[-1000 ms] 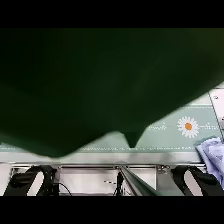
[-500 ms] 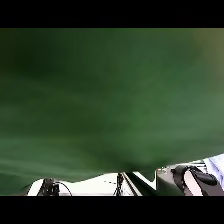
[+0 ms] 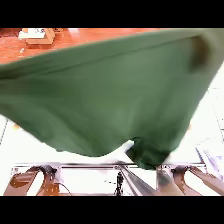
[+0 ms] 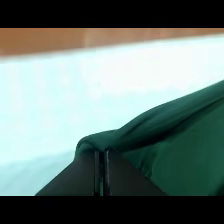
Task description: Fold the shirts.
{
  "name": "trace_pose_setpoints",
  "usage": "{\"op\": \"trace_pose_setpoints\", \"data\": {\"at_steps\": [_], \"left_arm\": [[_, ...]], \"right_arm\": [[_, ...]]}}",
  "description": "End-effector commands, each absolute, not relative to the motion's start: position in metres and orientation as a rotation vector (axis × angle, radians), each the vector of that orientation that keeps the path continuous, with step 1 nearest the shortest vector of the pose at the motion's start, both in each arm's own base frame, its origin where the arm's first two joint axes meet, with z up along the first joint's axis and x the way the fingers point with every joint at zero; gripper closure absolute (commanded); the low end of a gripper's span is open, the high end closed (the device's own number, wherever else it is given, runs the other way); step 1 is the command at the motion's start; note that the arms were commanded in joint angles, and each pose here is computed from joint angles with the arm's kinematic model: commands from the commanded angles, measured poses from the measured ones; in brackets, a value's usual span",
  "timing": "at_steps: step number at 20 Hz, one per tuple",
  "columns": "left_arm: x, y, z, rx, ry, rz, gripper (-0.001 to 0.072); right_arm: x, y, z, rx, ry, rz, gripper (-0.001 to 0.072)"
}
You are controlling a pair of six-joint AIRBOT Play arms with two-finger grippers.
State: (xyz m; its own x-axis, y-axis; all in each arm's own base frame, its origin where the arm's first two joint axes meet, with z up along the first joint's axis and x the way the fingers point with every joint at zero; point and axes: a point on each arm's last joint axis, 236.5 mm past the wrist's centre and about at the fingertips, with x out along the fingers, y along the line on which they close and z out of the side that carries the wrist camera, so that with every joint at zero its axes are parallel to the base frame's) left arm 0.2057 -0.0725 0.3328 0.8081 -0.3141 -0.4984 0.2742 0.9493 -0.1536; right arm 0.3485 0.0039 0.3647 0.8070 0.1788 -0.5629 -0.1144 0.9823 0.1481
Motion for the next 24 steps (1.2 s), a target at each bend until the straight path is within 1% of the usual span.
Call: {"op": "trace_pose_setpoints", "data": {"at_steps": [1, 3, 4, 7, 10, 12, 14, 16, 17, 18, 19, 20, 21, 23, 24], "left_arm": [[0.272, -0.060, 0.228, -0.139, 0.757, -0.290, 0.0684], [0.311, -0.056, 0.181, -0.177, 0.814, -0.286, 0.0684], [0.329, -0.056, 0.165, -0.187, 0.830, -0.291, 0.0683], [0.384, -0.050, 0.130, -0.192, 0.828, -0.291, 0.0684], [0.422, -0.036, 0.103, -0.172, 0.802, -0.249, 0.0684], [0.444, -0.026, 0.090, -0.183, 0.775, -0.208, 0.0683], [0.452, -0.026, 0.070, -0.218, 0.808, -0.195, 0.0683], [0.448, -0.032, 0.040, -0.250, 0.900, -0.215, 0.0682], [0.445, -0.034, 0.026, -0.257, 0.948, -0.224, 0.0679], [0.443, -0.034, 0.017, -0.258, 0.974, -0.228, 0.0637], [0.441, -0.028, 0.014, -0.235, 0.987, -0.222, 0.0484], [0.436, -0.017, 0.017, -0.197, 1.010, -0.213, 0.0335], [0.432, -0.003, 0.024, -0.157, 1.030, -0.197, 0.0307], [0.408, 0.028, 0.039, -0.121, 1.136, -0.175, 0.0296], [0.387, 0.038, 0.041, -0.149, 1.221, -0.170, 0.0296]], "right_arm": [[0.425, -0.002, 0.268, 0.197, 0.853, 0.199, 0.0688], [0.465, 0.008, 0.221, 0.185, 0.923, 0.214, 0.0688], [0.484, 0.018, 0.204, 0.182, 0.926, 0.227, 0.0688], [0.544, 0.050, 0.175, 0.189, 0.835, 0.255, 0.0687], [0.587, 0.068, 0.162, 0.212, 0.733, 0.247, 0.0687], [0.600, 0.069, 0.142, 0.256, 0.743, 0.226, 0.0687], [0.591, 0.072, 0.104, 0.254, 0.866, 0.234, 0.0686], [0.576, 0.070, 0.067, 0.214, 0.996, 0.242, 0.0682], [0.570, 0.070, 0.054, 0.197, 1.045, 0.252, 0.0571], [0.564, 0.072, 0.047, 0.179, 1.079, 0.276, 0.0305], [0.556, 0.071, 0.046, 0.147, 1.106, 0.298, 0.0174], [0.546, 0.065, 0.051, 0.101, 1.133, 0.314, 0.0176], [0.536, 0.052, 0.058, 0.038, 1.162, 0.301, 0.0176], [0.501, -0.006, 0.073, -0.140, 1.264, 0.165, 0.0190], [0.480, -0.039, 0.082, -0.150, 1.324, 0.053, 0.0199]]}}
